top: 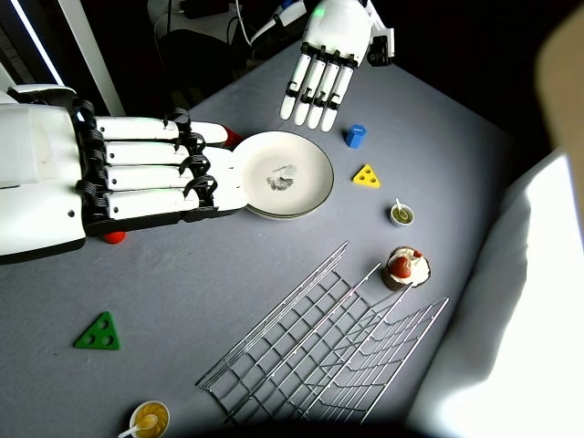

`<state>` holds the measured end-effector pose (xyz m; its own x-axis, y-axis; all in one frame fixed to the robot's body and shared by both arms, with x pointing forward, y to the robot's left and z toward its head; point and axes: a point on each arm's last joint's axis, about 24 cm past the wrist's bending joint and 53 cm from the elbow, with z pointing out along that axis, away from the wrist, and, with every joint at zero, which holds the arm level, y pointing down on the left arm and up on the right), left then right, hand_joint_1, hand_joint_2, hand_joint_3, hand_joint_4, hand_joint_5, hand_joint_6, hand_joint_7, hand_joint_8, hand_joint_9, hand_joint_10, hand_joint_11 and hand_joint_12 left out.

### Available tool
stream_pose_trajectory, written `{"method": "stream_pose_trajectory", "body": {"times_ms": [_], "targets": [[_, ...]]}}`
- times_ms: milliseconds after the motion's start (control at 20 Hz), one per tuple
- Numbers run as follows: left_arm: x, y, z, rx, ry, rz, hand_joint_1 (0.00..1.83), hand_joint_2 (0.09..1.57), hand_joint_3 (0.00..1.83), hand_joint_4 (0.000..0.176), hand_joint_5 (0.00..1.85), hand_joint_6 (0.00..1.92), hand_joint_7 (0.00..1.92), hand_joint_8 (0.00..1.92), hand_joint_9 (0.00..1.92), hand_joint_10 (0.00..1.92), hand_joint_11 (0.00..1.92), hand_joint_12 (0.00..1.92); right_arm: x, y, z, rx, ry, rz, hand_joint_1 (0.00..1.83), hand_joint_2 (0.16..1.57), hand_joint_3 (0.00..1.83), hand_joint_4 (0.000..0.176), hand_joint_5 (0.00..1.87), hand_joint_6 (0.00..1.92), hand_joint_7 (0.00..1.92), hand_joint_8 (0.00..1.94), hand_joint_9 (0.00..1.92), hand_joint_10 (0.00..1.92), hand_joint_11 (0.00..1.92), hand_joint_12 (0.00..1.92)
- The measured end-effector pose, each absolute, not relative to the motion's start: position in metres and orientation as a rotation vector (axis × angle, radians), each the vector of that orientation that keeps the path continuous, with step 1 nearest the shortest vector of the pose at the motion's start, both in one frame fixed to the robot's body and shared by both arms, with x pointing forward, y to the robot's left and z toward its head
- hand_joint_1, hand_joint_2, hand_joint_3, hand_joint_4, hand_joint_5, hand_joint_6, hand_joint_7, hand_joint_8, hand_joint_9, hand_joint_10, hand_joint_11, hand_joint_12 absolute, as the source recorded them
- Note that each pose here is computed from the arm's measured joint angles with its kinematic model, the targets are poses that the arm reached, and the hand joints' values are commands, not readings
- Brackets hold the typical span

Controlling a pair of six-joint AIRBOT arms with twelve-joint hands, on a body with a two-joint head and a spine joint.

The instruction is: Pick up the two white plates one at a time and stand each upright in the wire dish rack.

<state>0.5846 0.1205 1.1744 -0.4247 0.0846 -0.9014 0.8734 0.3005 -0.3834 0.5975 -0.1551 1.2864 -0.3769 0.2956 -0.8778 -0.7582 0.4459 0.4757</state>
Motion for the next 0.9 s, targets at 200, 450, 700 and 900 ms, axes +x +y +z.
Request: {"method": "stream_pose_trajectory", "body": {"times_ms": [200,450,700,900], "targets": [[0.579,0.117,1.159,0.989,1.76,-1.154,0.03,0.84,0.0,0.0,0.06,0.01,0.08,0.01,0.07,0.01,0.06,0.01,0.601,-0.156,1.284,-0.416,1.596,1.161,0.0,0.9,0.0,0.0,0.02,0.0,0.1,0.0,0.12,0.01,0.12,0.03],[0.574,0.104,1.148,1.047,1.765,-1.146,0.05,0.84,0.0,0.0,0.05,0.01,0.08,0.01,0.09,0.01,0.08,0.02,0.601,-0.155,1.284,-0.419,1.594,1.161,0.0,0.89,0.0,0.0,0.04,0.01,0.1,0.01,0.12,0.01,0.11,0.02],[0.573,0.104,1.122,1.086,1.824,-1.087,0.06,0.85,0.0,0.0,0.06,0.0,0.08,0.0,0.07,0.0,0.07,0.01,0.601,-0.15,1.284,-0.419,1.589,1.177,0.0,0.9,0.0,0.0,0.05,0.01,0.12,0.01,0.13,0.01,0.12,0.02],[0.572,0.11,1.111,1.068,1.866,-1.07,0.02,0.84,0.0,0.0,0.06,0.0,0.08,0.0,0.08,0.01,0.07,0.01,0.594,-0.141,1.284,-0.477,1.564,1.147,0.0,0.91,0.0,0.0,0.03,0.0,0.11,0.0,0.13,0.01,0.12,0.02]]}}
